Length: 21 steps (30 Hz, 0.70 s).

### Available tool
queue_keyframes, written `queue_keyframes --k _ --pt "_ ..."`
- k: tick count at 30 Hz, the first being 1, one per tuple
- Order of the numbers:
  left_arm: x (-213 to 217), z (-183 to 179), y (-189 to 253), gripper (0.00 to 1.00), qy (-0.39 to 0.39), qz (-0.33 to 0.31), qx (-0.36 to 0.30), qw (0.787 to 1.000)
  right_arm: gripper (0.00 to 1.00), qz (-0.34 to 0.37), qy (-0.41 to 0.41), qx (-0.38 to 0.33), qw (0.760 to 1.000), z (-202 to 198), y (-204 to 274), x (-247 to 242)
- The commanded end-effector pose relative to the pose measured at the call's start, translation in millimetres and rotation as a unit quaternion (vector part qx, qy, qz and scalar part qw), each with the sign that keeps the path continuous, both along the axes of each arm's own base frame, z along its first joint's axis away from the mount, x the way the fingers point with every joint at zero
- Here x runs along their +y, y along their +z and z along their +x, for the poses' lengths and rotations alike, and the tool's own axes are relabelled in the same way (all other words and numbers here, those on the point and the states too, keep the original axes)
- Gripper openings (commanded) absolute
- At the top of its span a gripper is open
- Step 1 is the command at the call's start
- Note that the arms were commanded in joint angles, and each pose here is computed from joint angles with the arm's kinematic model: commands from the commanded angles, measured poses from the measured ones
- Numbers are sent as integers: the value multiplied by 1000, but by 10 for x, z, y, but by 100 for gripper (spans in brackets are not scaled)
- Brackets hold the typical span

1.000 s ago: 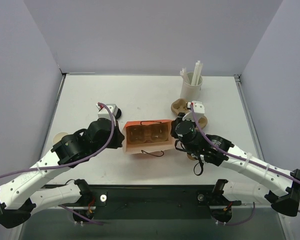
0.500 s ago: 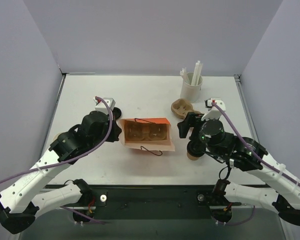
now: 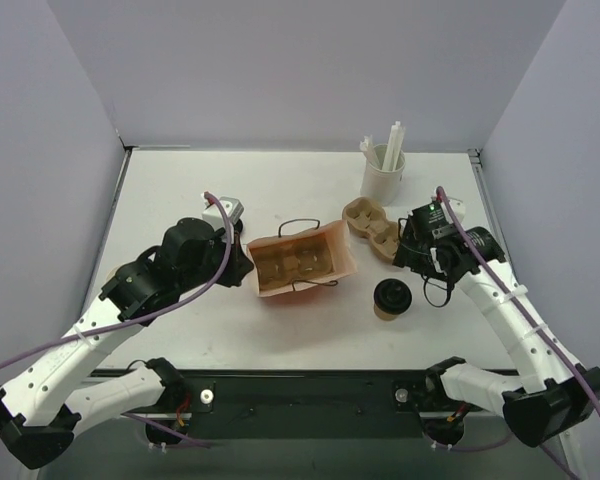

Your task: Pack the takeout coffee

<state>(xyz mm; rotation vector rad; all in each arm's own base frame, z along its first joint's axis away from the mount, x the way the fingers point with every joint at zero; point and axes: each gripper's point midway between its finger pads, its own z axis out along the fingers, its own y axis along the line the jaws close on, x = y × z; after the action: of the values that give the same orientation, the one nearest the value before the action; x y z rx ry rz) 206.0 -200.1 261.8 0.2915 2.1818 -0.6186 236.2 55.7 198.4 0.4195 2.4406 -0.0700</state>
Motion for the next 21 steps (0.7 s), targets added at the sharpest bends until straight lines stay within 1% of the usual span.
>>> queue_keyframes --k 1,5,6,8,9,14,21 --pt "-59 -15 252 0 -31 -20 -31 999 65 12 47 92 995 -173 -347 80" --pt "-33 -56 191 0 -39 -14 -27 999 71 27 38 131 990 -168 -559 125" --pt "-24 -64 180 0 -40 -12 -28 999 74 32 34 132 990 -176 -578 137" --pt "-14 -66 185 0 -40 -11 -30 999 76 48 20 126 991 -188 -620 166" --pt "-7 -66 186 0 -40 -11 -31 999 79 50 15 123 991 -196 -629 168" --pt "-16 -82 222 0 -50 -17 -37 998 81 47 -6 118 992 -237 -708 133" --pt "-13 -79 193 0 -59 -19 -41 997 84 42 -13 119 992 -284 -827 184"
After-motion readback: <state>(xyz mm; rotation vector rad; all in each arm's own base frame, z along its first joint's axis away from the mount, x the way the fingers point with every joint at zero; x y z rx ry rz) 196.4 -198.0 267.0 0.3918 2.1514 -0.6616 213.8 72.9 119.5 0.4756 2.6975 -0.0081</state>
